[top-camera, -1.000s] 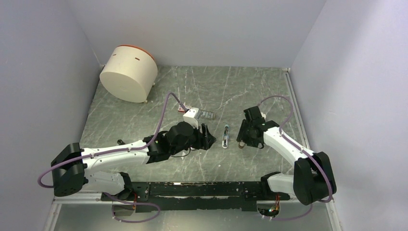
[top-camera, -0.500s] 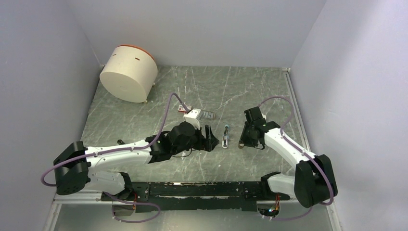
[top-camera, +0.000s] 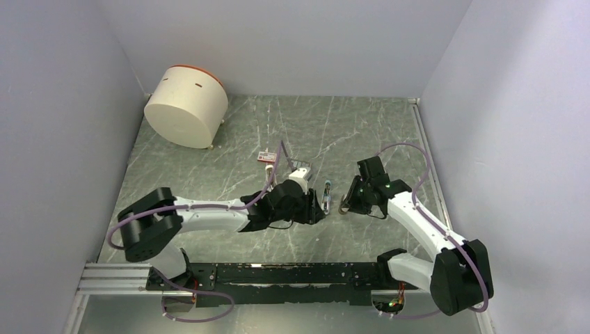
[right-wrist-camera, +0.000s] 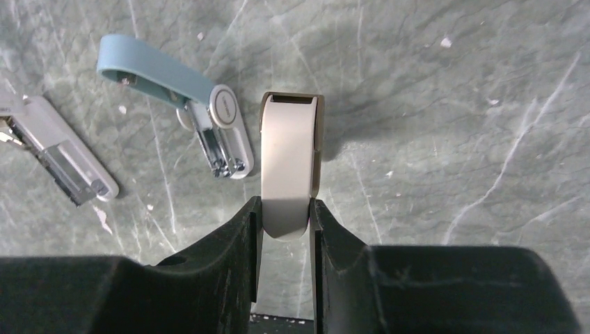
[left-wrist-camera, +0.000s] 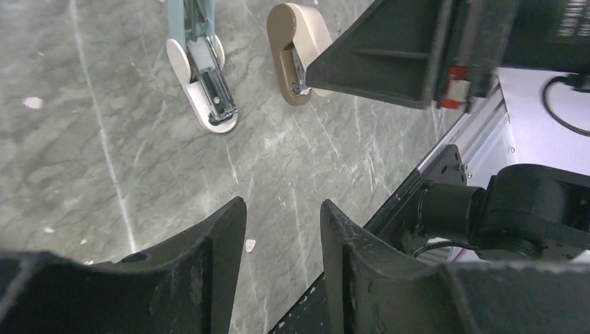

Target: Load the staples into the stapler

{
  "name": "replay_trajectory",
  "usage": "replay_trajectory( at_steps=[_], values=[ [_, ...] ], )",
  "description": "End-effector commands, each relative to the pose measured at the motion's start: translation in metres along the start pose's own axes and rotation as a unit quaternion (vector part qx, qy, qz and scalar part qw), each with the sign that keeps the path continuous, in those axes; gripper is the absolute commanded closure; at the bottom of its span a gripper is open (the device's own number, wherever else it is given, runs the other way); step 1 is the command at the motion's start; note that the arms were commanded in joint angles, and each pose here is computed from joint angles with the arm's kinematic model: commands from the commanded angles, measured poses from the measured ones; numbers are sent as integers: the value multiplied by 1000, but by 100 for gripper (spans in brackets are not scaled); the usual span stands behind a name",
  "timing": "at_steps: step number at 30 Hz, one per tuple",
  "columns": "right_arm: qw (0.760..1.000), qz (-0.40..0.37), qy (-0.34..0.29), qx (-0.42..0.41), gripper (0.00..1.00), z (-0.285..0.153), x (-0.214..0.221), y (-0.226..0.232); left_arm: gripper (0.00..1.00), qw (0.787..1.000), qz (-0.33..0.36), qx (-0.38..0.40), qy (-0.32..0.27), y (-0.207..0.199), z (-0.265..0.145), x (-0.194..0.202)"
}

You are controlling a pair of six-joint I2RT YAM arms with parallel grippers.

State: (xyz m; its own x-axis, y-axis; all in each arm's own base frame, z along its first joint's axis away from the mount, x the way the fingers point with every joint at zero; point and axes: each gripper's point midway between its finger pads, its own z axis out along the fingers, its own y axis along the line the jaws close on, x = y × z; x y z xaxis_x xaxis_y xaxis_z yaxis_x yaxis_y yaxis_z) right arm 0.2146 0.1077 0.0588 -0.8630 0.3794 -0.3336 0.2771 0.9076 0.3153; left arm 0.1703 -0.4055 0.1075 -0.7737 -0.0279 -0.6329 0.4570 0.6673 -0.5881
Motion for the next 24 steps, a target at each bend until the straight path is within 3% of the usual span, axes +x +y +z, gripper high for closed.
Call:
replay_trajectory(
  at_steps=[1,16,24],
  values=[
    [999,6,22,-33,81,-6,14,7,52,998,-28,64,7,-31,18,-1],
    [994,18,52,-92,81,-17,31,23,51,995,-68,72,2,-22,47,15],
    [991,15,64,-112,82,-24,35,30,60,995,-78,57,-8,-12,52,17]
  ],
)
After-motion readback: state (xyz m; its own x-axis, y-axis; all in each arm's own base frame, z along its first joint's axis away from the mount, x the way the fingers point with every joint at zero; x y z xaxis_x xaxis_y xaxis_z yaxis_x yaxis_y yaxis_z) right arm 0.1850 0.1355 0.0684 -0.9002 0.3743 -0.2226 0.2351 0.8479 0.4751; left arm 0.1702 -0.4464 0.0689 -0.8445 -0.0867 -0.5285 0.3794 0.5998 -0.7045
